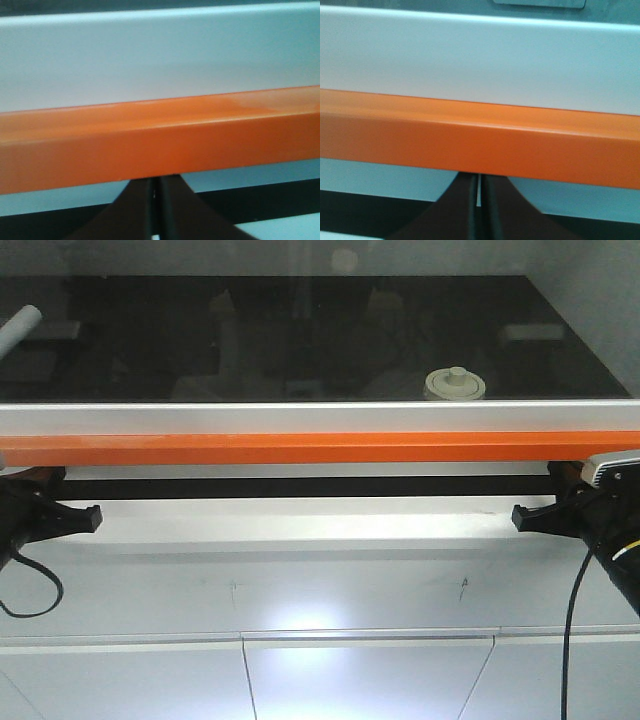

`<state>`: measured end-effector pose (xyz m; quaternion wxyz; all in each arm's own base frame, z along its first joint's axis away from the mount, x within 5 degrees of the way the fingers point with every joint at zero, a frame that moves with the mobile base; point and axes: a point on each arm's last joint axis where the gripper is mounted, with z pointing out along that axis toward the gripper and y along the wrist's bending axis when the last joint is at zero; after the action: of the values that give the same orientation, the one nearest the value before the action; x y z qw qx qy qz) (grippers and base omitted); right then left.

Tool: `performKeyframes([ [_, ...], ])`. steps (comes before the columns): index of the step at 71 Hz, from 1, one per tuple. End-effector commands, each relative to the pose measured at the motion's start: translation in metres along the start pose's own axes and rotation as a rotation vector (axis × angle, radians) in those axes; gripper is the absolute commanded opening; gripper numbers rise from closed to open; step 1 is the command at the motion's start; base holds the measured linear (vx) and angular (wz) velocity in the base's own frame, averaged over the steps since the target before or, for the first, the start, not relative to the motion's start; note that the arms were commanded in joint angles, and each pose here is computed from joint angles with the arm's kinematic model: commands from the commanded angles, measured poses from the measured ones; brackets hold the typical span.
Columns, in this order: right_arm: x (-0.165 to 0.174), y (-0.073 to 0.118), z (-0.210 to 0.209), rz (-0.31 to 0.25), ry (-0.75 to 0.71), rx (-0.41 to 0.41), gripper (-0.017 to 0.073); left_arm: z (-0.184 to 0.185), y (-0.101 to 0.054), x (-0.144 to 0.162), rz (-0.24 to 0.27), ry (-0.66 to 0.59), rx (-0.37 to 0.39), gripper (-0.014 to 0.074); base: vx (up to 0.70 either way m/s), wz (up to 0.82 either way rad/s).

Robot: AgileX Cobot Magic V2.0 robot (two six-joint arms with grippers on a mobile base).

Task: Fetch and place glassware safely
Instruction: 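Bring the left gripper to the orange handle beside the right gripper, then lift the orange handle with both grippers to raise the sash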

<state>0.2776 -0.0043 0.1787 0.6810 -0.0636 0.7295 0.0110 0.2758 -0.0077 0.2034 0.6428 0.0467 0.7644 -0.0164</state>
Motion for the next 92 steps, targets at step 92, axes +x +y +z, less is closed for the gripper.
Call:
performKeyframes([
  [92,-0.178,-0.012,-0.02,-0.08,-0.435,0.039,-0.0001,-0.065,0.004,-0.173,0.028,-0.553,-0.042,-0.0007,0.0,0.0],
])
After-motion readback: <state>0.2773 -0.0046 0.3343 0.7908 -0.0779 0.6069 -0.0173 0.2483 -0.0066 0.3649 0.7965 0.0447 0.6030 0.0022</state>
